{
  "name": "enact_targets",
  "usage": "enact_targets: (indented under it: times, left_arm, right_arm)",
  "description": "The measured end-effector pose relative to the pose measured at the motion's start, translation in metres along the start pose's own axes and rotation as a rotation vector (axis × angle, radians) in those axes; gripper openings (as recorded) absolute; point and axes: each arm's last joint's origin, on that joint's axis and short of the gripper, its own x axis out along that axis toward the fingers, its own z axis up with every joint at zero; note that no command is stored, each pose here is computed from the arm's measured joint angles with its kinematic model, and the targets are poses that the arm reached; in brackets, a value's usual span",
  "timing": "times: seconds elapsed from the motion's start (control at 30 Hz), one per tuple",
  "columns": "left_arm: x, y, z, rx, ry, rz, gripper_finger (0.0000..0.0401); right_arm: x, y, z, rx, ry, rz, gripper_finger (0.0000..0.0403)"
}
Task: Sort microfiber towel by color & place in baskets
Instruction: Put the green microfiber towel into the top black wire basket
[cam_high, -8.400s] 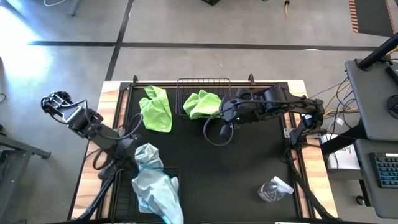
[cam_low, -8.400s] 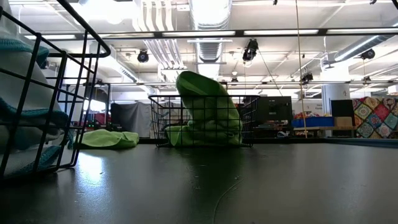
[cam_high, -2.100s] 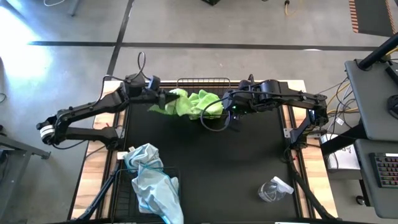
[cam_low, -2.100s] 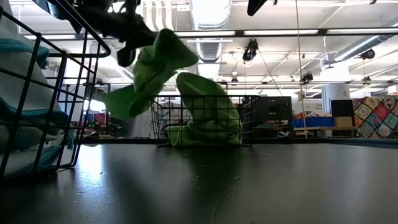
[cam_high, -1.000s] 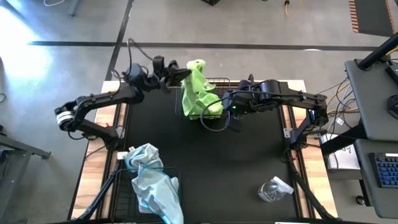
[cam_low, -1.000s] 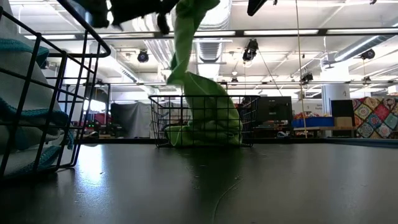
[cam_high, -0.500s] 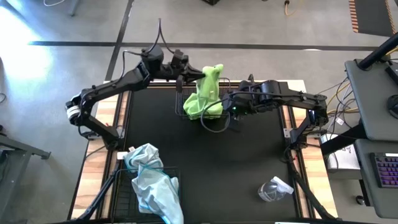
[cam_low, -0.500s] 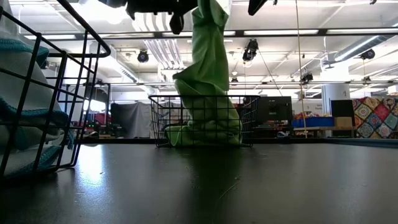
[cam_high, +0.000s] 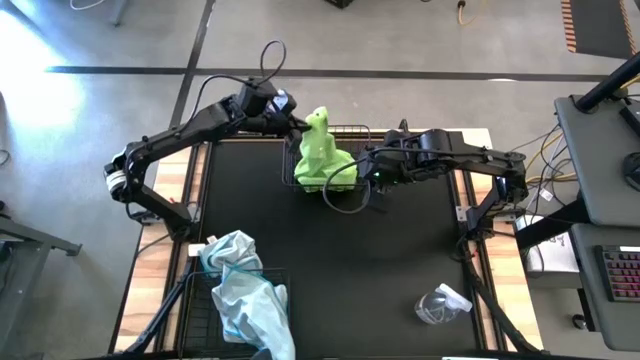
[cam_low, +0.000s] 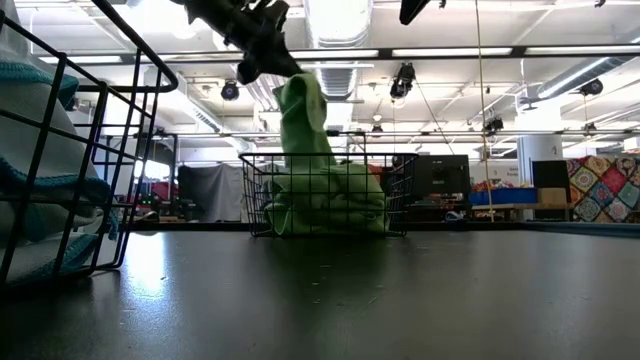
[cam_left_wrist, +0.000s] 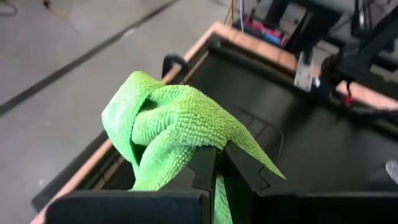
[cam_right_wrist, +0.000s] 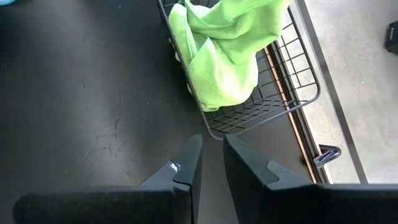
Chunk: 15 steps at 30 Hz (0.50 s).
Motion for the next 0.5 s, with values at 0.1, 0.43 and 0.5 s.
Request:
enact_targets:
  times: [0.1,0.43,0.5]
  left_arm:
    - [-0.0005,-0.0002,-0.0035,-0.002,0.041,0.002,0.0004]
    - [-0.0003,-0.0012,-0.0052,0.001,0.057,0.001,0.0044]
    - [-0.0004,-0.0011,-0.0067,0.003,0.072,0.001,0.0059]
  right_arm:
    - [0.0000,0.0000,0.0000,0.000,0.000,0.000,0.0059]
    - [0.0000,0.0000,0.0000,0.000,0.000,0.000,0.0059]
    - [0.0000,0.0000,0.0000,0.000,0.000,0.000,0.0059]
